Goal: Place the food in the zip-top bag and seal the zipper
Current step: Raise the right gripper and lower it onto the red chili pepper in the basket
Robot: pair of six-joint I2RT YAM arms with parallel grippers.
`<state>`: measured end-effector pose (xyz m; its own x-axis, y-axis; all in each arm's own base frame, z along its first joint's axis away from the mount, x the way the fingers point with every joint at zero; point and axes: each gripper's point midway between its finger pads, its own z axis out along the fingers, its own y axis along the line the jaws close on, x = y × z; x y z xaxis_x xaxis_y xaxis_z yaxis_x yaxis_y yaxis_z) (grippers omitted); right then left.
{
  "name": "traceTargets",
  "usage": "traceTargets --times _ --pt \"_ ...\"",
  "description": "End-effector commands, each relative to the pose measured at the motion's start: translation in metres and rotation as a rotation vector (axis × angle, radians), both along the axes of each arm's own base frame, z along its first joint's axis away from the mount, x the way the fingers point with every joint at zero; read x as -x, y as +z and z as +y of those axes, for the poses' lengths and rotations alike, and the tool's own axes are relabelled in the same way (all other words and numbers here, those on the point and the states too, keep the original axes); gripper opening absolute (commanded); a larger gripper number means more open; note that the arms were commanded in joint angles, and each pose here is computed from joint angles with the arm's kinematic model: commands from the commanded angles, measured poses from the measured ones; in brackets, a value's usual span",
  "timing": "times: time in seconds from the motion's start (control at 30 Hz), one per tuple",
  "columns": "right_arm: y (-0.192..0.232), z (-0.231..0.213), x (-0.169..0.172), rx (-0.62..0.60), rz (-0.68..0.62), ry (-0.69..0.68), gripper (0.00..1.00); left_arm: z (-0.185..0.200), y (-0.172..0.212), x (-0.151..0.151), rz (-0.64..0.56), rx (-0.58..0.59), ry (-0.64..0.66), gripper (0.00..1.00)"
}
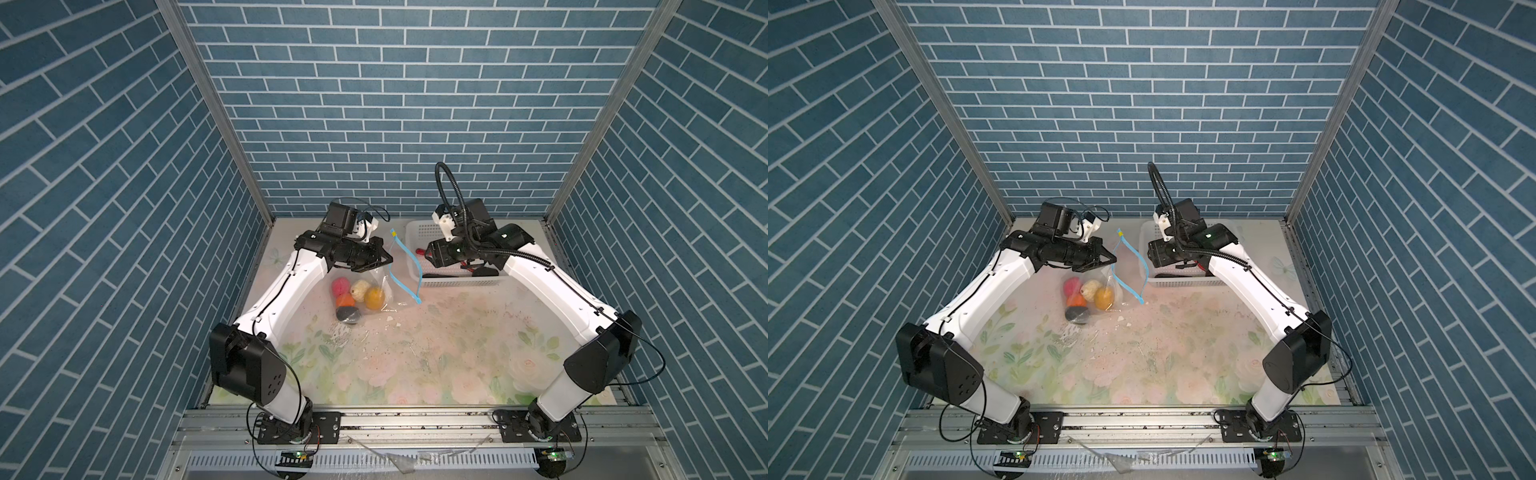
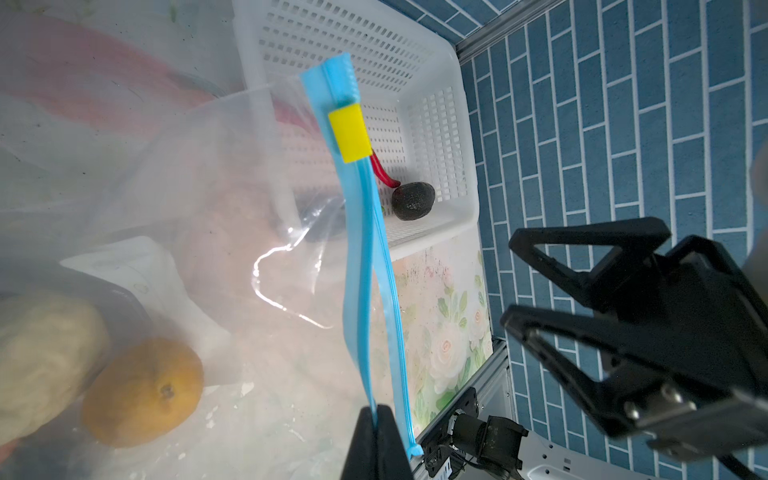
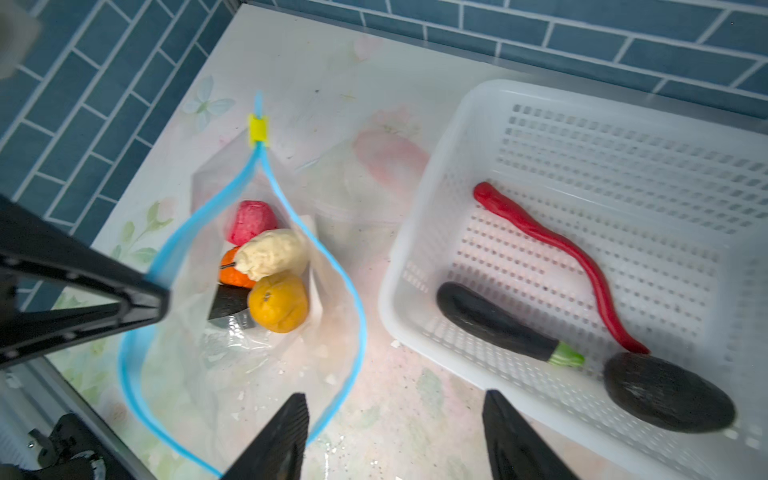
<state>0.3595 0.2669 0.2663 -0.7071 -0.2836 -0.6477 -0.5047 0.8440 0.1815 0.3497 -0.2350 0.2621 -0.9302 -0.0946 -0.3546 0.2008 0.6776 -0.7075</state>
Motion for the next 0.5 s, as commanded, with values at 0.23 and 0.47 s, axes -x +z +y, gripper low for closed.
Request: traceTargets --times 0.23,0.47 --pt "-0.065 -0.091 -0.063 0.172 0.073 -0.105 0.61 -0.004 0.007 0.003 -0.016 0.026 -0.019 0.0" --pt "-0.119 -0.117 -0.103 0.211 0.152 -0.16 0.54 -0.005 0.003 0.002 -0.004 0.025 -0.026 0.0"
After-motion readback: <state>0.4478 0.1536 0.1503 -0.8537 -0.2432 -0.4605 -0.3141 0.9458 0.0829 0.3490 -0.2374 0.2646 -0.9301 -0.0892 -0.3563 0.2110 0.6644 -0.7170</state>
